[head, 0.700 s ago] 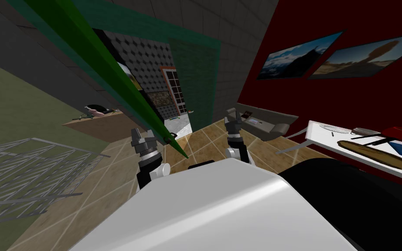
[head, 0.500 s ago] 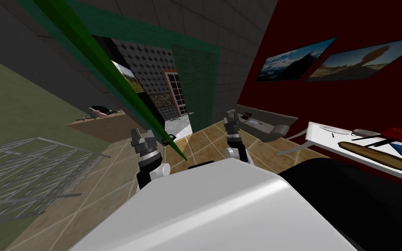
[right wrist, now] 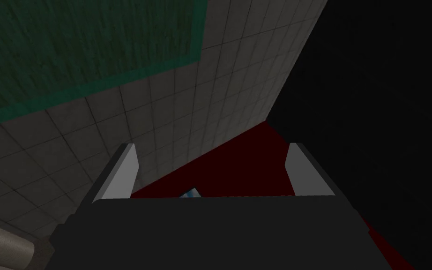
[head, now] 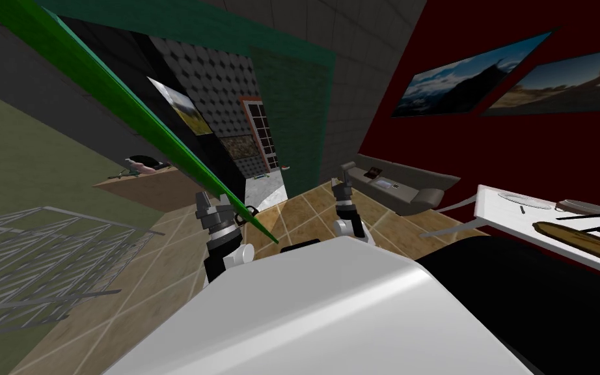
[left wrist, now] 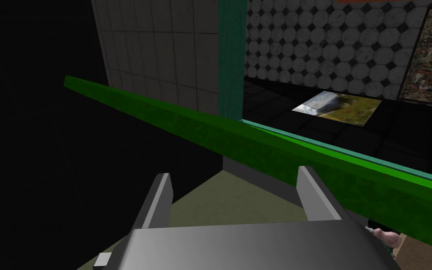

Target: Pull the door open

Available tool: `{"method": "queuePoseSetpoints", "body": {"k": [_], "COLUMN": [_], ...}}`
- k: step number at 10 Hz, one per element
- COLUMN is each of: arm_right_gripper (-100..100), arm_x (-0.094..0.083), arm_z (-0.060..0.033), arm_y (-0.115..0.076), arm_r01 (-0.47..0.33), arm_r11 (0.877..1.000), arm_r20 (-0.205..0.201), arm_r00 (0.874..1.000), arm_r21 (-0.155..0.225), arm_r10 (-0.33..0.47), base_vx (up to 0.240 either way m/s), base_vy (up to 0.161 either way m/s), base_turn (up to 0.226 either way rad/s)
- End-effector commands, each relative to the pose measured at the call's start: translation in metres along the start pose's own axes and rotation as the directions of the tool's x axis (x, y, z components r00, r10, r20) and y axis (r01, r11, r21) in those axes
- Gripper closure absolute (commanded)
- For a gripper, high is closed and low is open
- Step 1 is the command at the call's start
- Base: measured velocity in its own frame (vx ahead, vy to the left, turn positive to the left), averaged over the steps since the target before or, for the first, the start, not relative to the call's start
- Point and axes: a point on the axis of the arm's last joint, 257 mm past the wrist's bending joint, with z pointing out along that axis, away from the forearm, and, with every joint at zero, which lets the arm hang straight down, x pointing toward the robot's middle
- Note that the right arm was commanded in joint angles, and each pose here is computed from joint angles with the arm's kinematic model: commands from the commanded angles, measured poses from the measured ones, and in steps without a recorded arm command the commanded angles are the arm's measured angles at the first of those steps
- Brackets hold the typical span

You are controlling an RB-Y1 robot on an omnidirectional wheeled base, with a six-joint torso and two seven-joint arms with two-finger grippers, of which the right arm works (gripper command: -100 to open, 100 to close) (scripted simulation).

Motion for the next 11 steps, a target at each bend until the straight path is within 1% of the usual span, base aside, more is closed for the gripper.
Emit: {"method": "queuePoseSetpoints", "body": {"k": [1,11], "arm_right_gripper": [-100,-100], "arm_x": [-0.001,-0.009], "arm_z": [-0.0029,-0.0093], "arm_y": [-0.014,-0.078], "arm_r01": [0.006,0.031], "arm_r11": [1.0,0.995], "arm_r20": [-0.004,-0.008], "arm_r00": [1.0,1.0], "arm_r21": [0.018,0.099], "arm_r10": [-0.006,-0.03], "base_vx": [0.101,0.089], "base_vy": [-0.019,-0.029], "base_turn": [0.038,0.037]}}
